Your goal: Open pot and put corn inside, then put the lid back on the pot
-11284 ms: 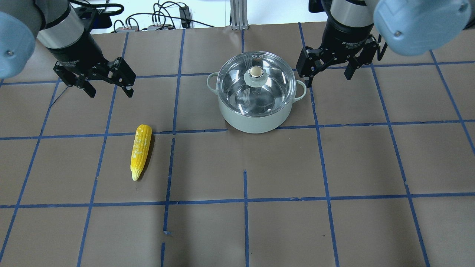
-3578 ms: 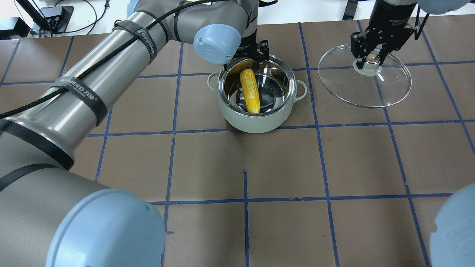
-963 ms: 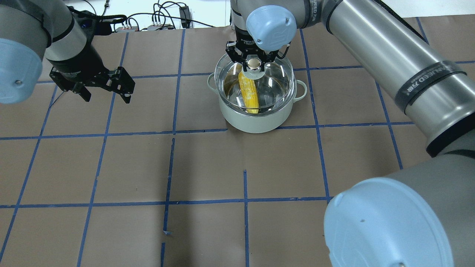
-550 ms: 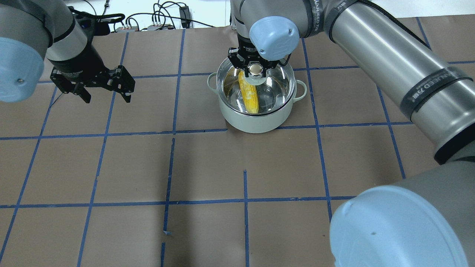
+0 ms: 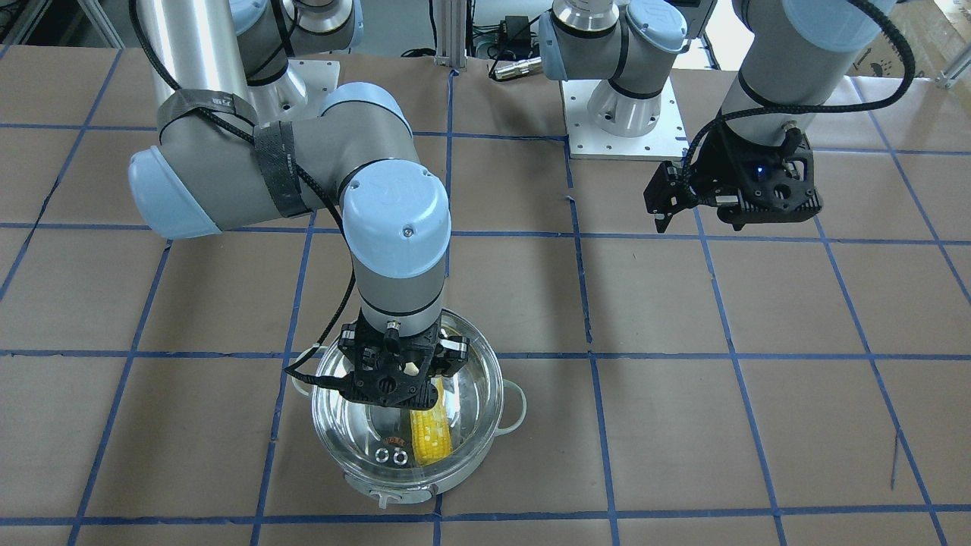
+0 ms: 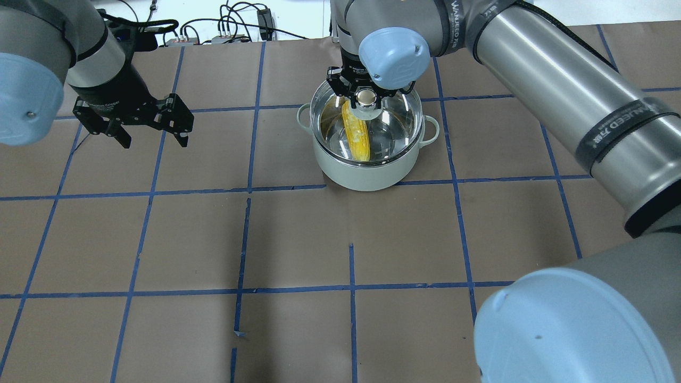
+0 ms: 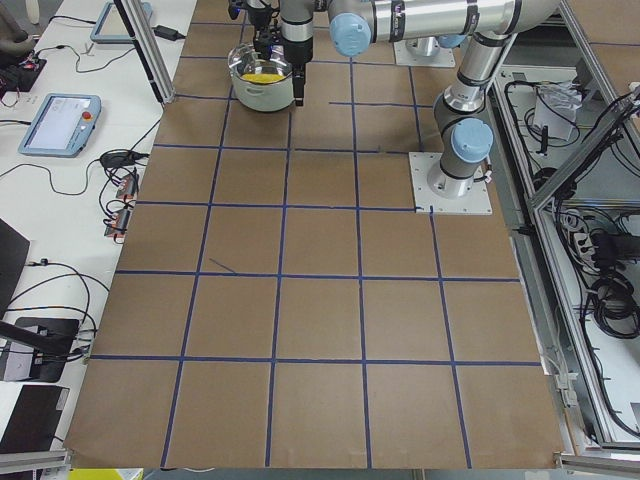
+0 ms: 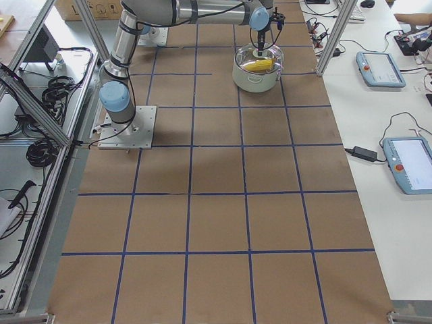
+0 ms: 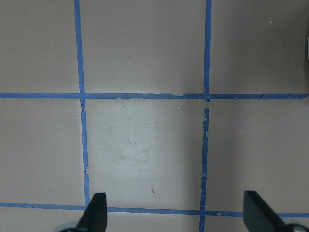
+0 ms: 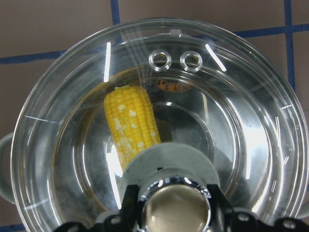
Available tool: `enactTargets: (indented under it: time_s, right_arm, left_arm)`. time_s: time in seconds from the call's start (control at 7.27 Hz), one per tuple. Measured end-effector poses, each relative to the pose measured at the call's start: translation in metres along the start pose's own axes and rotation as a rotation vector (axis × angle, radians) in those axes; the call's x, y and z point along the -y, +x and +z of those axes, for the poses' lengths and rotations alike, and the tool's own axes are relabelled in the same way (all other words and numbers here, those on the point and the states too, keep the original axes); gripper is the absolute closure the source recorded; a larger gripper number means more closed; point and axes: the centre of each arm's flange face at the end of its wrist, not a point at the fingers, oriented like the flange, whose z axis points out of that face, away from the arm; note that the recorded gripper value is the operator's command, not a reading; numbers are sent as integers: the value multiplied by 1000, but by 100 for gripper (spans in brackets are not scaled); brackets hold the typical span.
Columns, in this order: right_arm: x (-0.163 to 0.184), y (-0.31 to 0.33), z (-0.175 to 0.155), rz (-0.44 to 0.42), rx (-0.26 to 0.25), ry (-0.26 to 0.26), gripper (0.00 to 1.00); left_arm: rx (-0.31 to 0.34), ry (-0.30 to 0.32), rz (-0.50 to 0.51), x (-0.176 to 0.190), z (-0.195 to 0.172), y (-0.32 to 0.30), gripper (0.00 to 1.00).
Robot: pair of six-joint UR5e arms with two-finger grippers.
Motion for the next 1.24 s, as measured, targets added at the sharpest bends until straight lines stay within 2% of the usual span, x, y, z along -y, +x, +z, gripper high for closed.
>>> enactTargets:
  time_s: [0.41,0.55,0.69,0.83,0.96,1.24]
  right_arm:
    - [-2,1,1,-1,-6,-18,79]
    - [-3,1,2,-3,-8,-24,73]
    - [-4,0,3,-6,-9,-29,56]
    - [-4,0,4,-6,-10,-31,14]
    - [-4,0,3,-7,-12,-31,0]
    - [-4,-1,1,-10,-8,-27,0]
  left_arm:
    - [5,4,3,0,0,-1,0]
    - [6,4,4,0,0,-1,0]
    - [6,3,4,0,0,-1,0]
    - [6,2,4,0,1,-1,0]
    - [6,2,4,0,1,-1,0]
    - [7,3,4,-1,0,-1,0]
